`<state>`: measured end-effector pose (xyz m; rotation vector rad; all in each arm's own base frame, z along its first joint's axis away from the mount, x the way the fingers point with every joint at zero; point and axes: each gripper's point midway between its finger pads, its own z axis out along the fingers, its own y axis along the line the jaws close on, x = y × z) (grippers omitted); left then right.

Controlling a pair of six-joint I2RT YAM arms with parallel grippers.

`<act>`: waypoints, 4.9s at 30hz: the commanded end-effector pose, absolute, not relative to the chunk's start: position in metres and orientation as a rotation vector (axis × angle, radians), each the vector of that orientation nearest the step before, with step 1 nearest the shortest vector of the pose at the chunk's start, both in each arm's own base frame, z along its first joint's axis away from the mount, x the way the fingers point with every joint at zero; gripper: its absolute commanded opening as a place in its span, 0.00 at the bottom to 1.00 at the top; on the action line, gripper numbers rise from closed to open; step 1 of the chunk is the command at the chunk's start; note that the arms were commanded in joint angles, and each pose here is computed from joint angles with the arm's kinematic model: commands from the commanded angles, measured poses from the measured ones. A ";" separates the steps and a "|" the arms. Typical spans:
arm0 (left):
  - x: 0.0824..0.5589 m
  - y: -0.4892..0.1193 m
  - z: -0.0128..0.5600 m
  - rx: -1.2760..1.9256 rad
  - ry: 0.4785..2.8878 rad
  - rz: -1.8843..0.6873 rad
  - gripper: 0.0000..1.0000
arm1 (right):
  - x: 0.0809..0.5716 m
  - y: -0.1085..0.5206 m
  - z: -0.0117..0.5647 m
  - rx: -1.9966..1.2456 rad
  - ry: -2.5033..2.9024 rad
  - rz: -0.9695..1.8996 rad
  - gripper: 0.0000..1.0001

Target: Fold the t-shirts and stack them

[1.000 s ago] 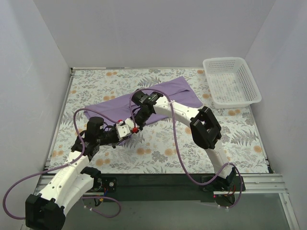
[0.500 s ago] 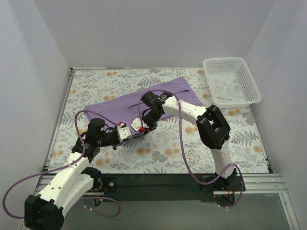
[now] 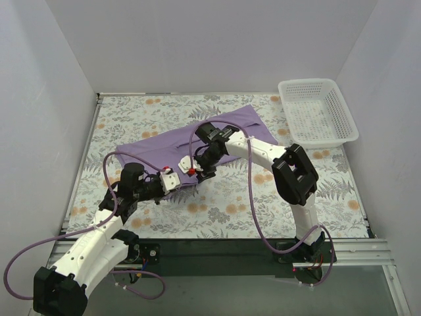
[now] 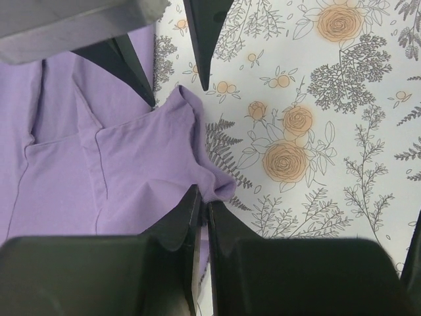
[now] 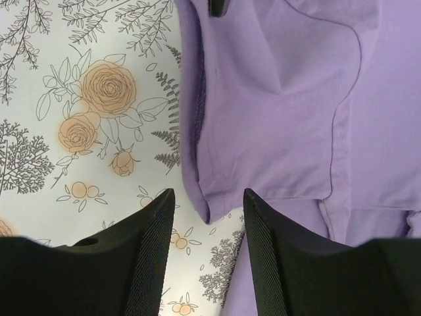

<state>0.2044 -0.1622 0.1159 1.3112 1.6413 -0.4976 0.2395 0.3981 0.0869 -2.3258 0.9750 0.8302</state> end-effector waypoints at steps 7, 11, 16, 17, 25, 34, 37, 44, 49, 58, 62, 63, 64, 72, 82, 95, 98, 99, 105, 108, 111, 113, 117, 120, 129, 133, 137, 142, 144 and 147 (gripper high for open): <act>0.215 -0.163 0.132 1.268 1.607 -0.453 0.00 | 0.246 0.409 0.099 -2.246 1.077 0.862 0.56; 0.220 -0.162 0.135 1.263 1.606 -0.435 0.00 | 0.245 0.417 0.099 -2.223 1.105 0.899 0.56; 0.226 -0.160 0.140 1.251 1.606 -0.406 0.00 | 0.239 0.426 0.093 -2.221 1.134 0.916 0.54; 0.228 -0.160 0.141 1.248 1.610 -0.399 0.00 | 0.240 0.428 0.092 -2.214 1.158 0.922 0.54; 0.246 -0.155 0.151 1.216 1.616 -0.323 0.00 | 0.254 0.432 0.098 -2.175 1.219 0.864 0.43; 0.271 -0.149 0.166 1.176 1.577 -0.205 0.00 | 0.283 0.438 0.123 -2.033 1.296 0.920 0.01; 0.286 -0.144 0.175 1.152 1.553 -0.130 0.00 | 0.283 0.444 0.128 -2.008 1.304 0.953 0.01; 0.322 -0.130 0.186 1.116 1.529 0.030 0.00 | 0.311 0.464 0.134 -1.925 1.371 0.909 0.01; 0.347 -0.119 0.196 1.097 1.509 0.104 0.00 | 0.342 0.474 0.141 -1.783 1.454 0.843 0.01; 0.377 -0.104 0.195 1.093 1.515 0.148 0.00 | 0.378 0.479 0.150 -1.630 1.515 0.788 0.01; 0.388 -0.100 0.193 1.087 1.515 0.169 0.00 | 0.387 0.484 0.151 -1.602 1.517 0.770 0.01; 0.390 -0.099 0.195 1.085 1.505 0.181 0.00 | 0.391 0.485 0.151 -1.590 1.521 0.754 0.01; 0.392 -0.098 0.195 1.087 1.505 0.190 0.00 | 0.394 0.487 0.151 -1.579 1.523 0.750 0.01; 0.409 -0.082 0.200 1.030 1.479 0.308 0.00 | 0.411 0.498 0.162 -1.496 1.504 0.734 0.01; 0.419 -0.063 0.188 0.982 1.496 0.398 0.00 | 0.429 0.510 0.163 -1.399 1.497 0.703 0.01; 0.439 -0.049 0.171 0.946 1.508 0.454 0.00 | 0.448 0.519 0.163 -1.303 1.507 0.612 0.01; 0.446 -0.050 0.170 0.948 1.503 0.453 0.00 | 0.451 0.518 0.163 -1.294 1.510 0.599 0.01; 0.448 -0.050 0.169 0.947 1.502 0.456 0.00 | 0.452 0.518 0.164 -1.286 1.510 0.591 0.01; 0.456 -0.048 0.166 0.941 1.497 0.470 0.00 | 0.458 0.517 0.158 -1.265 1.524 0.566 0.01; 0.459 -0.049 0.161 0.949 1.501 0.458 0.00 | 0.461 0.517 0.158 -1.249 1.529 0.555 0.01; 0.461 -0.047 0.160 0.937 1.506 0.468 0.00 | 0.463 0.517 0.157 -1.246 1.528 0.551 0.01; 0.463 -0.043 0.161 0.922 1.506 0.489 0.00 | 0.463 0.517 0.157 -1.244 1.525 0.548 0.01; 0.464 -0.038 0.163 0.896 1.509 0.518 0.00 | 0.466 0.517 0.153 -1.237 1.531 0.539 0.01; 0.466 -0.035 0.160 0.878 1.522 0.529 0.00 | 0.469 0.518 0.152 -1.222 1.533 0.525 0.01; 0.466 -0.032 0.147 0.855 1.565 0.518 0.00 | 0.474 0.522 0.150 -1.206 1.516 0.509 0.01; 0.469 -0.033 0.137 0.826 1.615 0.472 0.10 | 0.480 0.523 0.150 -1.174 1.516 0.477 0.19; 0.476 -0.018 0.137 0.621 1.737 0.462 0.39 | 0.492 0.508 0.165 -1.111 1.519 0.397 0.46; 0.464 -0.003 0.167 0.259 1.825 0.358 0.53 | 0.475 0.475 0.180 -1.176 1.527 0.481 0.68; 0.457 0.000 0.199 0.105 1.803 0.294 0.66 | 0.449 0.447 0.203 -1.305 1.498 0.601 0.74; 0.436 -0.004 0.191 -0.128 1.945 0.092 0.72 | 0.379 0.410 0.218 -1.513 1.394 0.899 0.78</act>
